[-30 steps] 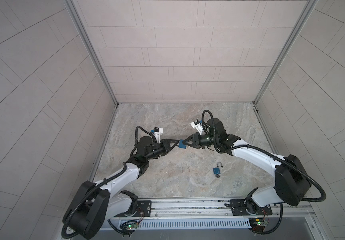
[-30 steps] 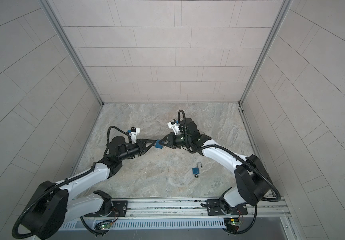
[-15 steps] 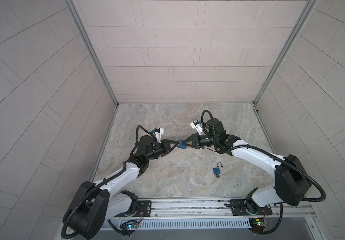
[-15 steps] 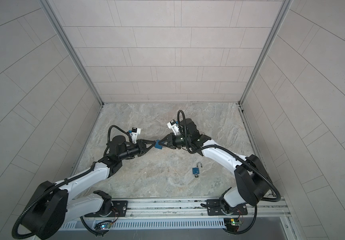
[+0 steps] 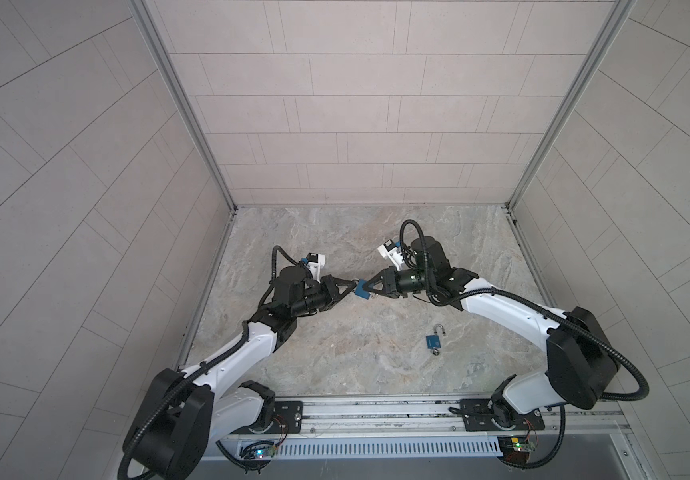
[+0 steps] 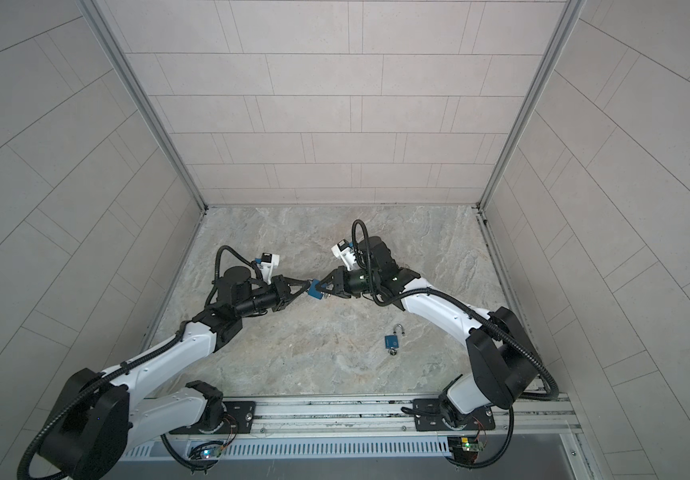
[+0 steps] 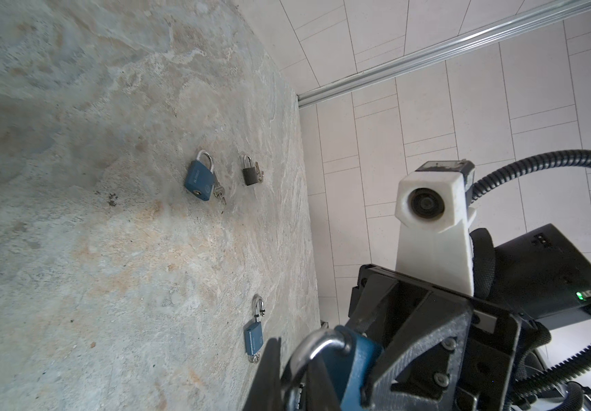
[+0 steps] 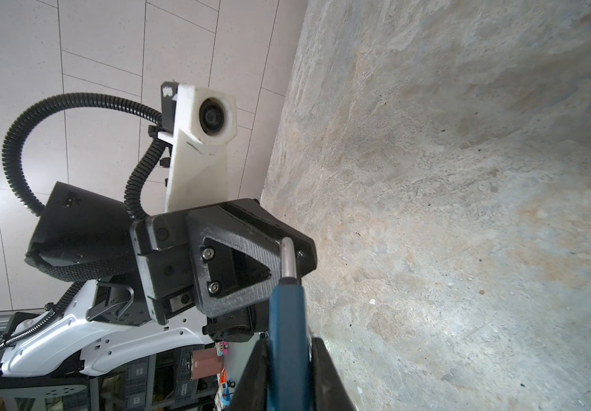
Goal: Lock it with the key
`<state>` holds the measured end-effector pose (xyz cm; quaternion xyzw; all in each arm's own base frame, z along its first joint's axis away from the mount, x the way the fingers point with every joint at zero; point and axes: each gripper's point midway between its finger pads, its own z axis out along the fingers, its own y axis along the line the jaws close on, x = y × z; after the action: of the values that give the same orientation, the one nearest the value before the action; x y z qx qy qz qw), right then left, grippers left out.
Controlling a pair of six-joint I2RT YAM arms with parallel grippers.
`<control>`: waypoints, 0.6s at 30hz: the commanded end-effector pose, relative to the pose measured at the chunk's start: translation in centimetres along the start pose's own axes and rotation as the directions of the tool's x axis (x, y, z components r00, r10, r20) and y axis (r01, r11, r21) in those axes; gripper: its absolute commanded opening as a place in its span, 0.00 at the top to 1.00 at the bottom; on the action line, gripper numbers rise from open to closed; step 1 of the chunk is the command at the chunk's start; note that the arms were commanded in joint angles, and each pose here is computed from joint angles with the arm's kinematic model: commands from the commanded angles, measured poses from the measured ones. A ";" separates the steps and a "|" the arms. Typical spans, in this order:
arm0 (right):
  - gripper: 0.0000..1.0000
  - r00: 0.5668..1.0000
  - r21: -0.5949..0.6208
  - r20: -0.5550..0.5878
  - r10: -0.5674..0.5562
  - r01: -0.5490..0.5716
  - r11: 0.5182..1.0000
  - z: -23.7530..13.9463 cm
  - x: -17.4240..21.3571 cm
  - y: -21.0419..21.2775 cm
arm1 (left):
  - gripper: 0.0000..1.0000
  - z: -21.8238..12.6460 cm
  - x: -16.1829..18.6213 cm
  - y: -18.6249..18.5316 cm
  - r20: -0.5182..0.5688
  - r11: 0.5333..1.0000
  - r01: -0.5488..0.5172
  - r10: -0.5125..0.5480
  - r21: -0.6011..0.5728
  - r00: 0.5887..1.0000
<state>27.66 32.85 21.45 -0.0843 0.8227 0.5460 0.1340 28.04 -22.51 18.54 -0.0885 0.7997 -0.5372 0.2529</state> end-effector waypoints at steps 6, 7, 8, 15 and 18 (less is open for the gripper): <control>0.71 0.998 -0.012 0.051 -0.040 0.040 0.999 -0.4 -1.5 1.2 | 1.00 -0.4 -0.4 -0.2 0.006 0.998 -0.033 0.033 -0.054 0.999; 0.68 0.998 -0.008 0.054 -0.040 0.041 0.999 -0.5 -1.5 1.1 | 1.00 -0.4 -0.5 -0.4 0.008 0.998 -0.031 0.031 -0.048 0.999; 0.65 0.998 -0.002 0.058 -0.040 0.040 0.999 -0.5 -1.5 1.0 | 1.00 -0.5 -0.6 -0.6 0.015 0.999 -0.030 0.031 -0.041 0.999; 0.55 0.997 0.027 0.064 -0.037 0.036 0.999 -0.9 -0.7 -0.1 | 1.00 -0.4 -1.3 -1.8 0.036 1.000 -0.005 0.005 0.017 0.999; 0.53 0.996 0.044 0.077 -0.036 0.033 0.999 -1.4 -0.6 -0.5 | 1.00 -0.3 -1.4 -1.5 0.040 1.000 0.004 -0.004 0.014 0.999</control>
<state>28.31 31.87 19.59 -0.0580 0.8410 0.5191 0.1409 28.17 -22.31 18.94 -0.0997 0.8051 -0.5291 0.2491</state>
